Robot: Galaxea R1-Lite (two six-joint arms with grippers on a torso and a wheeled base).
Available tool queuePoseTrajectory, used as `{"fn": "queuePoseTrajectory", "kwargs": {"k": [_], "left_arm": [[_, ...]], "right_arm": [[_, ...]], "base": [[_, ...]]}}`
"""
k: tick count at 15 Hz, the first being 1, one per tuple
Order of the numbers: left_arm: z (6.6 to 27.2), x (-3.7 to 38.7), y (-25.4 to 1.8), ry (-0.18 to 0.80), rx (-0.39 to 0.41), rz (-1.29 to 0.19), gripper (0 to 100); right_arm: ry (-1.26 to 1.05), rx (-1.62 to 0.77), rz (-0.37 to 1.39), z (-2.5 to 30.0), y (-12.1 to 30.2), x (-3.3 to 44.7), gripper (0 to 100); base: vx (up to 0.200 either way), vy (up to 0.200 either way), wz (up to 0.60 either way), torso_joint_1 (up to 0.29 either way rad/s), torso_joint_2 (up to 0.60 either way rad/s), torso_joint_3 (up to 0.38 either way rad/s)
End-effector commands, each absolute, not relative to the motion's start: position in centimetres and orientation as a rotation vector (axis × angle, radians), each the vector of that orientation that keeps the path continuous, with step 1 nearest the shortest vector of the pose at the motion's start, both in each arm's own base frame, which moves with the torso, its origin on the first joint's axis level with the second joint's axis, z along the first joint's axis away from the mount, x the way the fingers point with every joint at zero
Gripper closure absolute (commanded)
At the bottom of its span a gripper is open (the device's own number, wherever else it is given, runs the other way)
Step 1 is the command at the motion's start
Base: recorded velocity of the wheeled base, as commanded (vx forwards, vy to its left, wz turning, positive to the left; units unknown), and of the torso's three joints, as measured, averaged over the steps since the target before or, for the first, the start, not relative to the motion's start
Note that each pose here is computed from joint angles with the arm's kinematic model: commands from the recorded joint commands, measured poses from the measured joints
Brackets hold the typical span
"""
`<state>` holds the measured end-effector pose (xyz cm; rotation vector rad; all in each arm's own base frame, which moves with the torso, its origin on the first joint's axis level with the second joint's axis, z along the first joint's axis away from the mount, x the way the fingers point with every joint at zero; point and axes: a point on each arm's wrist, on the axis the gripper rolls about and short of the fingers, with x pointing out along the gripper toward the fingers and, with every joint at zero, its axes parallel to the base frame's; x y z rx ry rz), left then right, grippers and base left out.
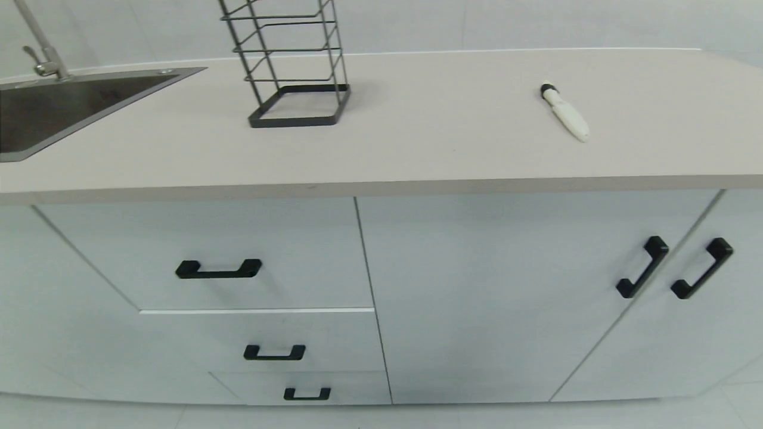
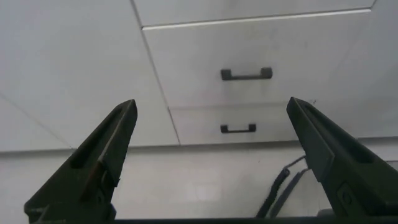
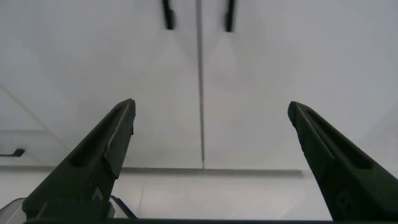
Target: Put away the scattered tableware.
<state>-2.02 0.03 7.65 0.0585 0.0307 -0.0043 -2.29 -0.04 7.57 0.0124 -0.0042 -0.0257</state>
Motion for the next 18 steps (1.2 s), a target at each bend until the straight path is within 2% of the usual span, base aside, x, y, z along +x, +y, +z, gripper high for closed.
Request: {"fn": "queuePoseTrajectory", "kwargs": {"k": [1,12,15,18], "left_arm": [[7.58,-2.28,0.01,-0.003,0.046,0.012,0],[7.56,-2.28,0.02,-0.001,0.006,0.018,0],[7.58,-2.28,0.02,-0.003,-0.031,0.018,0],[7.58,-2.28,0.03,-0.003,-0.032,0.023,0]], "right_arm": [[-0.003,0.012,-0.026,7.58,-0.04,-2.28,0],[-0.003,0.011,-0.026,7.58,-0.04,-2.28,0],[-0.003,0.012,-0.026,7.58,-0.04,-2.28,0],[-0.003,0.012,-0.026,7.58,-0.04,-2.28,0]], "base": [[0.0,0.0,0.0,0.0,0.0,0.0],[0.0,0.0,0.0,0.004,-0.01,-0.002],[0.0,0.0,0.0,0.194,-0.09,-0.063],[0.0,0.0,0.0,0.261,-0.27,-0.185]]}}
